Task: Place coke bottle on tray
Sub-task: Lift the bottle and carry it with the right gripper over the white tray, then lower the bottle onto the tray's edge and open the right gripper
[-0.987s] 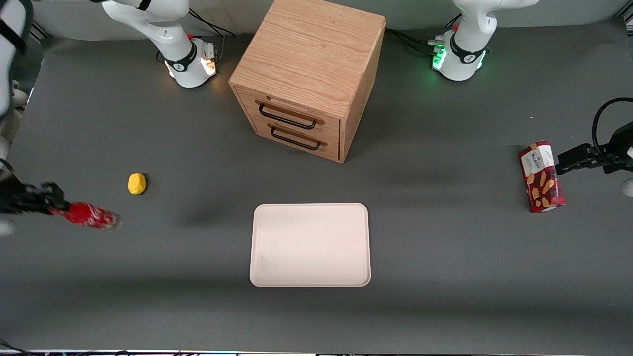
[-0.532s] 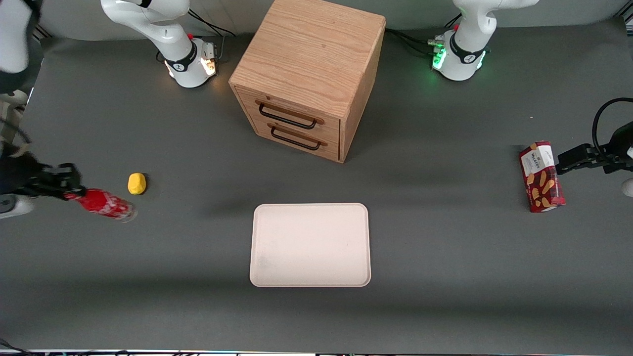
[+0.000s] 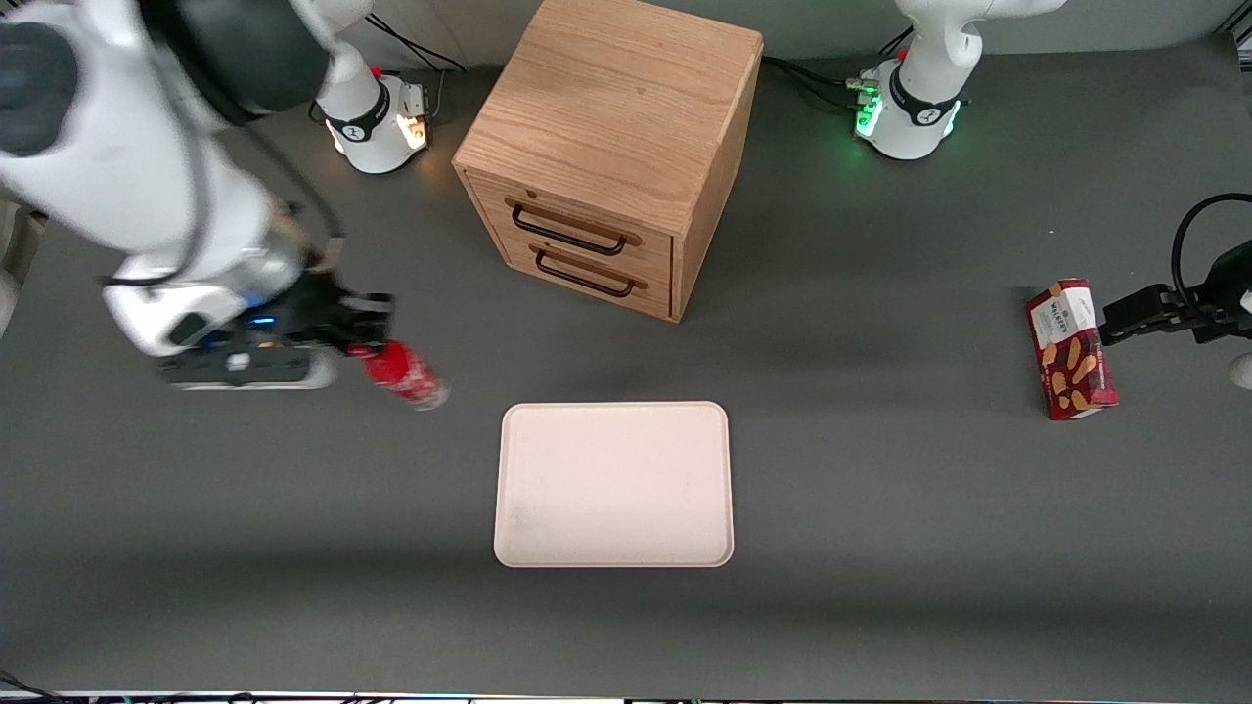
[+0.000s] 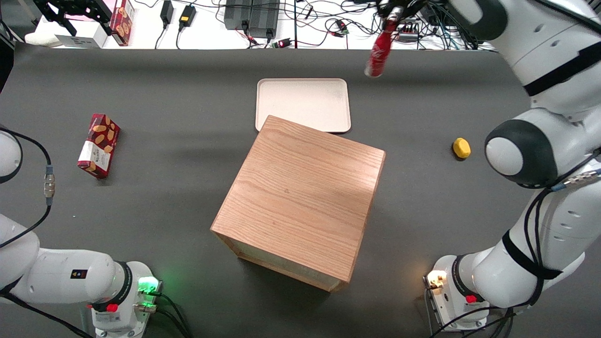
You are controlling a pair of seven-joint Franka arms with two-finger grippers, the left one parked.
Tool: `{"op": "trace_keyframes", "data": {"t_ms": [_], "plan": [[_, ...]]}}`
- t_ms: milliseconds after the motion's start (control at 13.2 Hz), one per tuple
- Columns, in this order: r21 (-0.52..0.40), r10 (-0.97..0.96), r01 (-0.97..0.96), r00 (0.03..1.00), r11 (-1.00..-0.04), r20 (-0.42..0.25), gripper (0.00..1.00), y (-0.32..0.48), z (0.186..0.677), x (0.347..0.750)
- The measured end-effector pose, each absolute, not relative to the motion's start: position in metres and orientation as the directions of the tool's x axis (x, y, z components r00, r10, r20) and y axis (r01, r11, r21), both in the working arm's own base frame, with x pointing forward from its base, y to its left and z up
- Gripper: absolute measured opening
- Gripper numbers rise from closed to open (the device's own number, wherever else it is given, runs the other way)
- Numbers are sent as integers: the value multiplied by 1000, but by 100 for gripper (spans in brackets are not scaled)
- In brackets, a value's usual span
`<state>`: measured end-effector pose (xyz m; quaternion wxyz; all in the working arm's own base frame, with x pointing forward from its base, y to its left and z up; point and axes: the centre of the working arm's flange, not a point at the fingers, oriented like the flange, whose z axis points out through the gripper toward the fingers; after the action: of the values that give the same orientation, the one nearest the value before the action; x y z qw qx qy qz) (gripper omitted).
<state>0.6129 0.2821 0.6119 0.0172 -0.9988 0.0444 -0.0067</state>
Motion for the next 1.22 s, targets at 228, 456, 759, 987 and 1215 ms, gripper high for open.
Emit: {"op": "trace_keyframes", "data": {"t_ms": [228,456,759,987,1215], "plan": [[-58,-127,-126,991,-990,31,31,324,595,614],[-77,-145,-140,988,-987,60,31,322,579,633],[-79,-167,-161,984,-984,70,31,324,514,670],[-62,-173,-169,983,-984,56,31,319,456,693],[-48,-180,-178,982,-983,55,31,312,412,709]]}}
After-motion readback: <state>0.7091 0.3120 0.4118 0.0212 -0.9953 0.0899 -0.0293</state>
